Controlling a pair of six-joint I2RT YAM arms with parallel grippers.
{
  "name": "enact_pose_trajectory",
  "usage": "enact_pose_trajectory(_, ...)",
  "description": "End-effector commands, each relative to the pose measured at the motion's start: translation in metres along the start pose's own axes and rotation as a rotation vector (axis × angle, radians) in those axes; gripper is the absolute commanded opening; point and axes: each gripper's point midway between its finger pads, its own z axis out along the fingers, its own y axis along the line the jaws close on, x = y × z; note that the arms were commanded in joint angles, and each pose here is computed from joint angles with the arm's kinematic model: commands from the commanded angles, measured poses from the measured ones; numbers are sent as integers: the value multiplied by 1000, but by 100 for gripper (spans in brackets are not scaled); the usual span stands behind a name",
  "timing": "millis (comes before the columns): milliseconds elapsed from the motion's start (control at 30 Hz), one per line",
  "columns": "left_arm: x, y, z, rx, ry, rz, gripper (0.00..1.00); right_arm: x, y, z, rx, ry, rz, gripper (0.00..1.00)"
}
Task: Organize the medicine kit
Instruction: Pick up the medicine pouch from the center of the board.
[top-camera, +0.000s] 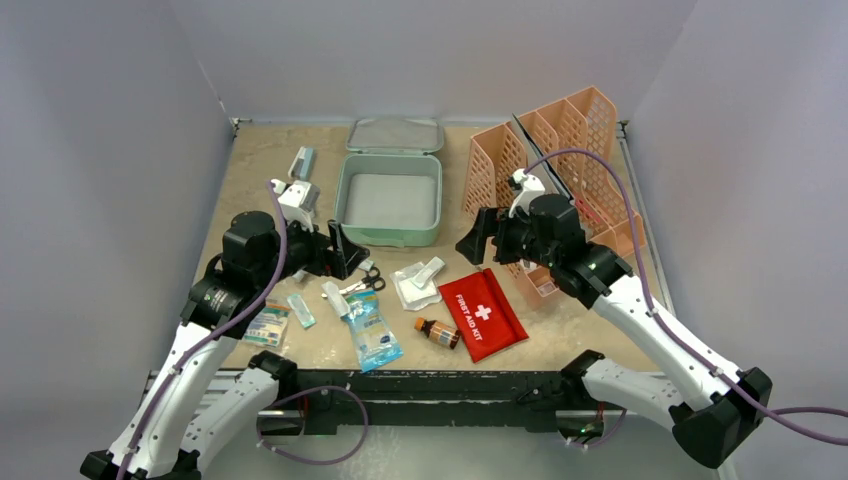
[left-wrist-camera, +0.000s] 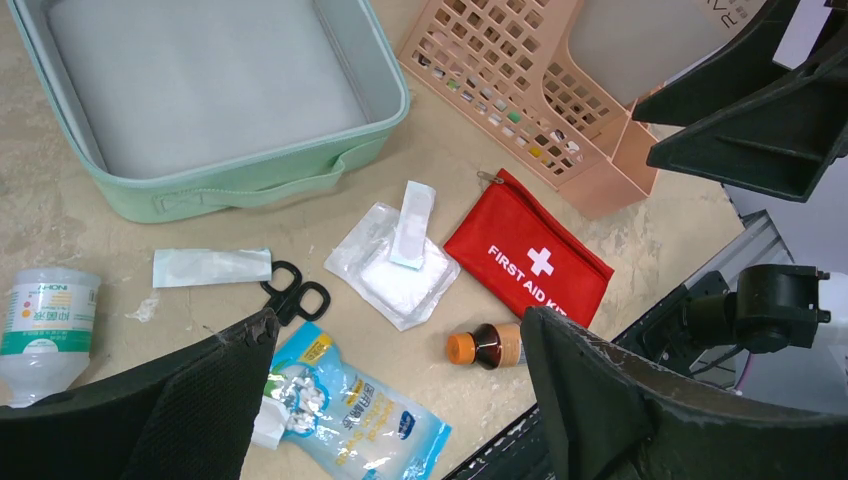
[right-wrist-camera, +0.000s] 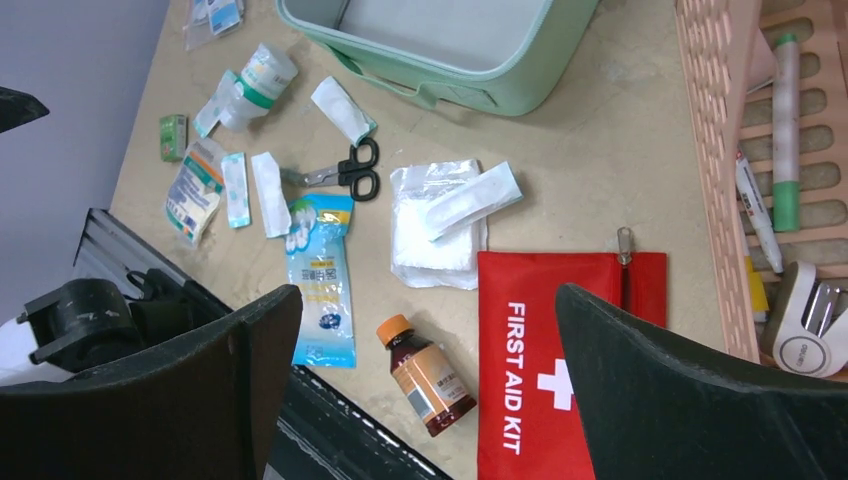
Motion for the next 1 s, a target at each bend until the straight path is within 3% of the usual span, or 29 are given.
enact_pose_trajectory(0, -6, -5, -3, 22, -24, 25, 90, 1, -5, -1, 34, 5, 12, 99)
enact_pose_trajectory(200, -6, -3, -5, 9, -25, 30, 90, 8, -11, 3, 71, 56, 20, 99)
enact_pose_trajectory(500, -4, 12, -10, -74, -30, 65, 90, 28, 1, 18, -33, 148, -5, 97)
enact_pose_trajectory(733, -4, 18, -12, -101, -33, 81, 90, 64, -44, 52, 175, 330, -48, 76)
enact_pose_trajectory(967, -1, 15, -16, -85, -39, 87, 90, 85, -68, 61, 309, 392, -89, 48)
